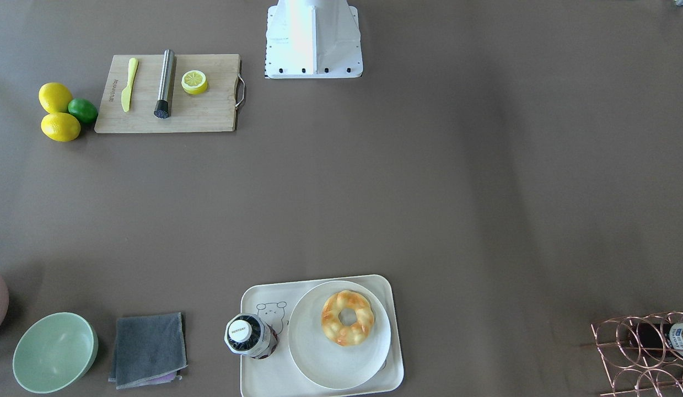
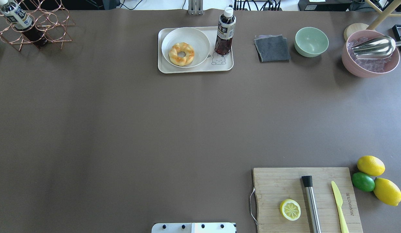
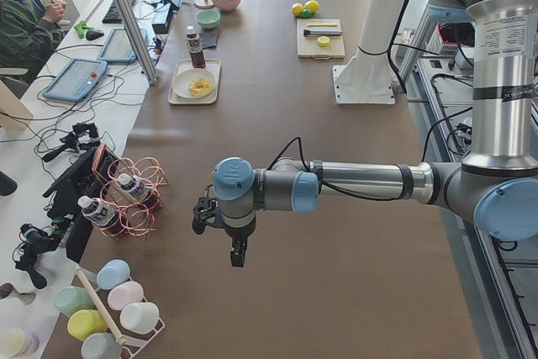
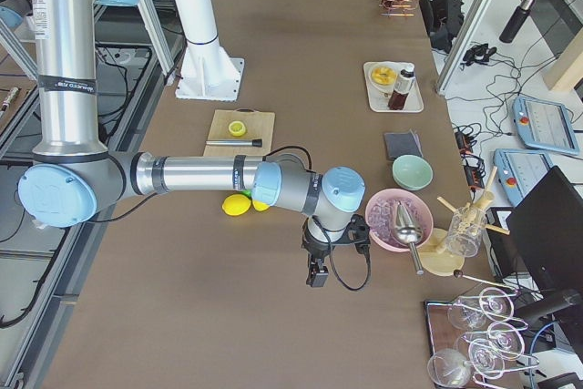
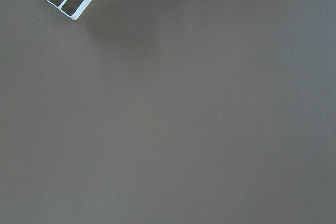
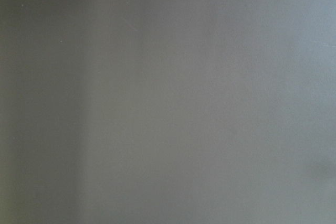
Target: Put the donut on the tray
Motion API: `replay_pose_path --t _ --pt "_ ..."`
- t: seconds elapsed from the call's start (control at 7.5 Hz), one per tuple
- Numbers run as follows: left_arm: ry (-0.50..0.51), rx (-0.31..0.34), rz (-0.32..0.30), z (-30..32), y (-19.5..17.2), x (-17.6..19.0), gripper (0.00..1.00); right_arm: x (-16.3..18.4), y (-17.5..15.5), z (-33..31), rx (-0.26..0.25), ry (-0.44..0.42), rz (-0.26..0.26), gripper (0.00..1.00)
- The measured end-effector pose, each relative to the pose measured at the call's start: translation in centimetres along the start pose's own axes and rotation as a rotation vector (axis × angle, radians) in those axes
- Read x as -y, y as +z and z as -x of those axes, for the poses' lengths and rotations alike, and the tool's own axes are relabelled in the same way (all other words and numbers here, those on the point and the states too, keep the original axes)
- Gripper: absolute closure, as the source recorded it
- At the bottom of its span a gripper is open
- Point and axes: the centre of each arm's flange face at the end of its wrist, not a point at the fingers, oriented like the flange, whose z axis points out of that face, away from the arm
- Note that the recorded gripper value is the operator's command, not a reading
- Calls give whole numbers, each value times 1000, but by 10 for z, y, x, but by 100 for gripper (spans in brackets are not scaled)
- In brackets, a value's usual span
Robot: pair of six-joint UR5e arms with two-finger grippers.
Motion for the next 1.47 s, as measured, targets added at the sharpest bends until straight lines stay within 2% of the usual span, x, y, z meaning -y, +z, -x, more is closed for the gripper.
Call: replay_pose_path --t 0.13,0.4,0.67,1.07,1.47 --pt "-4 -3 28 -11 0 0 2 0 0 0 0 0 0 0" --pt "-6 -11 45 -18 0 0 2 0 1 -1 1 1 1 0" --pt "-4 -13 44 -19 0 1 2 1 2 0 11 1 -1 0" --pt "1 -13 40 -20 -1 2 2 7 12 -5 48 -24 -45 0" --pt "1 -13 34 -19 -3 1 2 9 20 -11 53 -35 -61 0"
